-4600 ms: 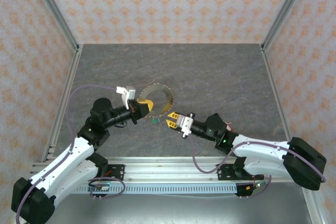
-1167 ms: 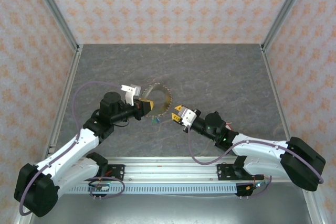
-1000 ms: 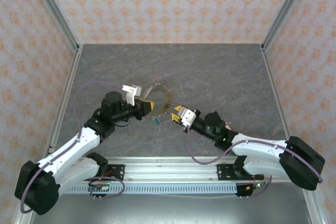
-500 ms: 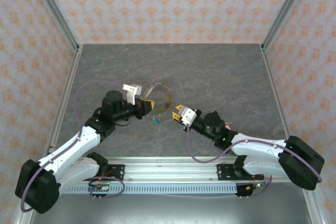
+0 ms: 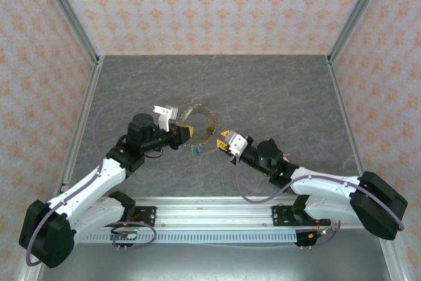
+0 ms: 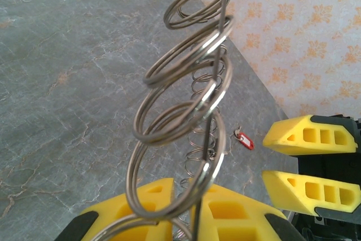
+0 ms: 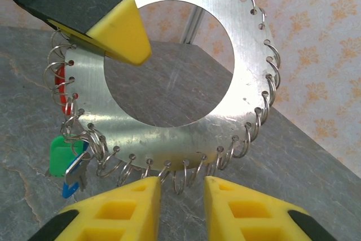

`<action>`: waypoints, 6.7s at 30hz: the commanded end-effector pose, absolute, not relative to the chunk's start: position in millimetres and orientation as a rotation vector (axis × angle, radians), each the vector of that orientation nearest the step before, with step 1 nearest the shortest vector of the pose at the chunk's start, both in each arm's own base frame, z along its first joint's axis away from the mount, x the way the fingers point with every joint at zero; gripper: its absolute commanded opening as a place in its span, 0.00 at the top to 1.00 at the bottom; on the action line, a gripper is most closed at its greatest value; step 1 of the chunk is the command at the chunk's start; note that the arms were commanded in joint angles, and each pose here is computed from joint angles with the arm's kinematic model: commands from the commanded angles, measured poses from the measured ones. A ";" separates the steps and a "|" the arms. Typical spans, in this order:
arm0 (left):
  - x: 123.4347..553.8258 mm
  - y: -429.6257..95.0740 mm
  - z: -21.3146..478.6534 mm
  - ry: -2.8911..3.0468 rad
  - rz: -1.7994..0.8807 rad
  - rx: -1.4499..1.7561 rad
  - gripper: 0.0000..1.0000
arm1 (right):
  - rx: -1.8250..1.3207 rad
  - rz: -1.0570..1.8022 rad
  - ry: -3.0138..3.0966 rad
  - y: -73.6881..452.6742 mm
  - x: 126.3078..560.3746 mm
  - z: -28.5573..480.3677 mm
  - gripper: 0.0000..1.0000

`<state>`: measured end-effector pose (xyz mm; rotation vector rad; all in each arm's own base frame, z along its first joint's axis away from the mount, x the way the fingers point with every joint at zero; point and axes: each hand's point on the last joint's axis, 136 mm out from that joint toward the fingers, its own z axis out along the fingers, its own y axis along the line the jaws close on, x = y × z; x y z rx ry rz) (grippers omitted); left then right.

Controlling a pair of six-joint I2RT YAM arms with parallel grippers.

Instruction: Put the keys on the keyring

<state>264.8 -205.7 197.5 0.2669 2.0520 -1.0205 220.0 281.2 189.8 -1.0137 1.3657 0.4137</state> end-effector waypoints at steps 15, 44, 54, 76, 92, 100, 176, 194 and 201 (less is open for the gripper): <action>265.1 -206.2 216.3 1.978 -0.999 0.298 1.00 | -1.084 0.554 1.277 300.3 202.5 203.9 0.74; 257.1 -216.9 224.1 1.922 -1.156 0.326 1.00 | -1.105 0.545 1.295 300.9 203.2 206.7 0.75; 237.4 -214.6 256.7 1.795 -1.152 0.438 1.00 | -1.222 0.506 1.217 317.8 190.2 189.4 0.76; 231.6 -209.8 265.7 1.765 -1.133 0.440 1.00 | -1.135 0.517 1.191 319.0 190.7 192.0 0.79; 236.5 -206.6 262.7 1.779 -1.114 0.401 1.00 | -1.167 0.610 1.061 321.8 165.6 220.8 0.81; 237.4 -205.1 260.4 1.790 -1.104 0.389 1.00 | -1.167 0.633 1.028 330.6 165.9 227.6 0.81; 285.7 -195.3 182.0 2.092 -0.994 0.065 0.99 | -1.024 0.500 1.357 334.6 223.3 185.7 1.00; 277.9 -161.7 60.9 2.435 -0.763 -0.266 0.69 | -1.006 0.585 1.608 349.2 232.6 78.4 1.00; 281.9 -142.6 47.5 2.468 -0.609 -0.358 0.69 | -0.968 0.552 1.621 344.2 238.5 75.1 1.00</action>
